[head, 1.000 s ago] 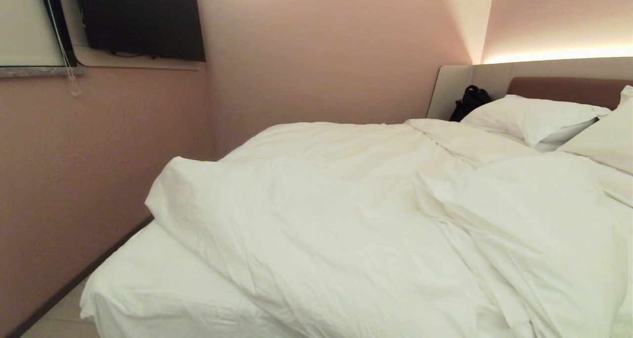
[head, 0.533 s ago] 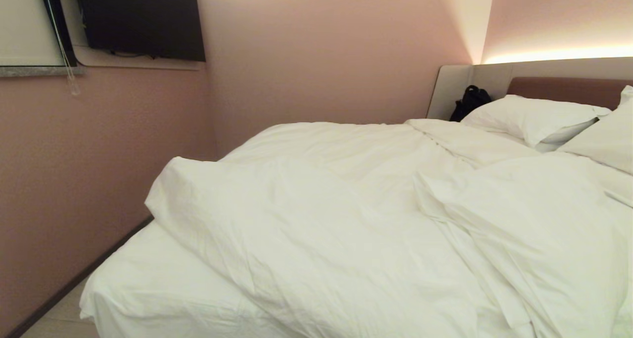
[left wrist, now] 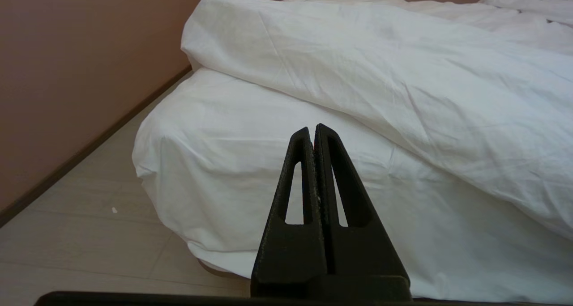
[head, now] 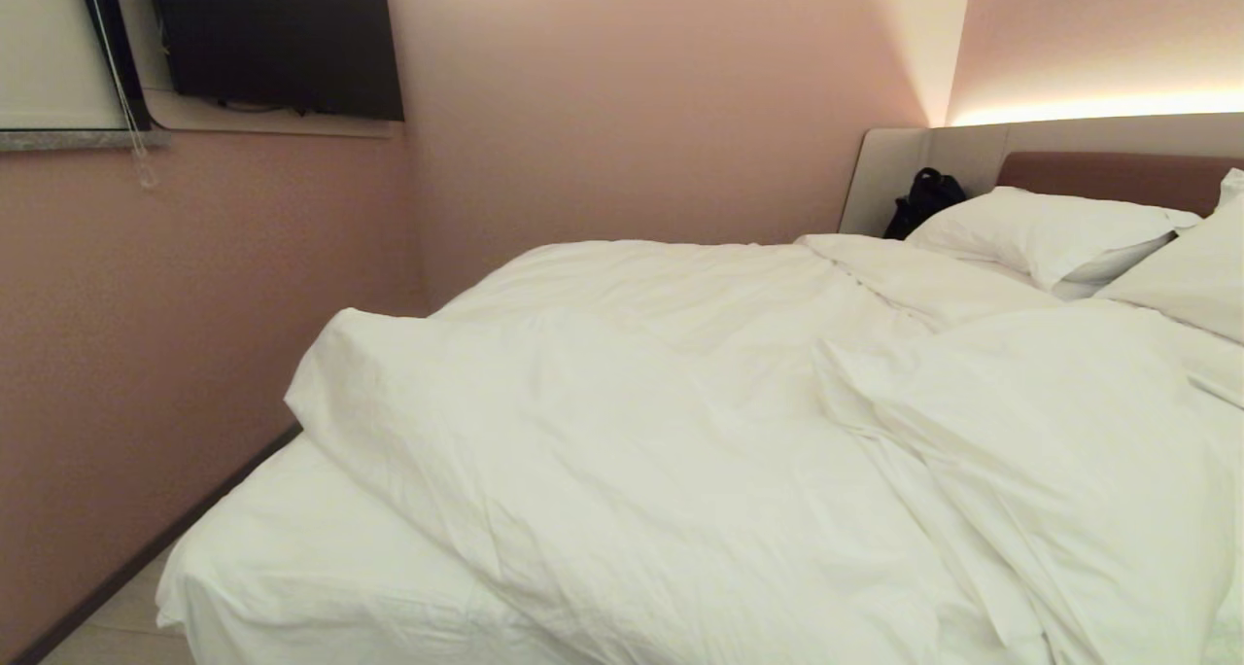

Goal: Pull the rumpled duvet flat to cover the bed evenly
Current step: Hold the folded corner of the quilt

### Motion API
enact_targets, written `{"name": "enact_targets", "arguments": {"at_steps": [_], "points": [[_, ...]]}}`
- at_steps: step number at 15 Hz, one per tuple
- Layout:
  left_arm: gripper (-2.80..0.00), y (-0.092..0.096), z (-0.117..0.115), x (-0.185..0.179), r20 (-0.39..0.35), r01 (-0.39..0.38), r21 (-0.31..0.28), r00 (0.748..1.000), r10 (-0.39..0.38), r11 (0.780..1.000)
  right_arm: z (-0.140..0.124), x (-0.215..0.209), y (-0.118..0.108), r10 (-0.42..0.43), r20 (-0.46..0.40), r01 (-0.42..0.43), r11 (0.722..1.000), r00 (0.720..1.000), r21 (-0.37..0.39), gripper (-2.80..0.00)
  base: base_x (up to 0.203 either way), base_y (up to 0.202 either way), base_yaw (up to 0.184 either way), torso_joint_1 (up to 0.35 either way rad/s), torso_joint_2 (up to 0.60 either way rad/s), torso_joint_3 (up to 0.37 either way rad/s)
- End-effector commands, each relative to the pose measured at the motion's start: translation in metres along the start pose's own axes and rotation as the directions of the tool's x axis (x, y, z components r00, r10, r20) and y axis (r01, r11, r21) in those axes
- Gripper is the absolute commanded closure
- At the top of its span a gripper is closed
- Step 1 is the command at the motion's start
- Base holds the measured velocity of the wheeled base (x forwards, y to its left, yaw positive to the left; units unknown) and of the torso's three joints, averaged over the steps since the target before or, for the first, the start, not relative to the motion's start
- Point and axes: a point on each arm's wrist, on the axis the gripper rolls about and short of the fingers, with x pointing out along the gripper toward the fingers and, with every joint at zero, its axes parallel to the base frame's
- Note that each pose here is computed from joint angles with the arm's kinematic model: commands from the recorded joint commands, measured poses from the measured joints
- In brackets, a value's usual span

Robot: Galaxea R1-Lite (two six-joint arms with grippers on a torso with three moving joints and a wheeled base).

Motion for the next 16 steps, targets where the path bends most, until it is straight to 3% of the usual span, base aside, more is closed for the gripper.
{"name": "enact_targets", "arguments": {"at_steps": [1,5,8,12,16], "points": [[0.00,0.000,0.000,0.000,-0.004,-0.003,0.004,1.000,0.003,1.000,0.000,0.000,0.000,0.001,-0.001,-0.001,1.000,1.000,0.000,0.00,0.000,0.000,0.000,0.000,0.00,0.000],[0.00,0.000,0.005,-0.002,0.022,-0.001,0.022,1.000,0.000,1.000,0.000,0.000,0.000,0.002,-0.001,-0.002,1.000,1.000,0.000,0.00,0.000,0.000,0.000,0.000,0.00,0.000],[0.00,-0.002,0.034,-0.012,0.063,0.011,0.022,0.998,-0.012,1.000,0.000,0.000,0.000,0.002,-0.001,-0.002,1.000,1.000,0.000,0.00,0.000,0.000,0.000,0.000,0.00,0.000],[0.00,-0.004,0.077,-0.002,-0.050,0.010,-0.026,0.999,-0.011,1.000,0.000,0.000,0.000,0.001,-0.001,-0.001,1.000,1.000,0.000,0.00,0.000,0.000,0.000,0.000,0.00,0.000],[0.00,-0.006,0.112,0.039,-0.215,-0.003,-0.038,0.977,-0.006,0.999,0.000,0.000,0.000,0.001,-0.001,-0.001,1.000,1.000,0.000,0.00,0.000,0.000,0.000,0.000,0.00,0.000]]}}
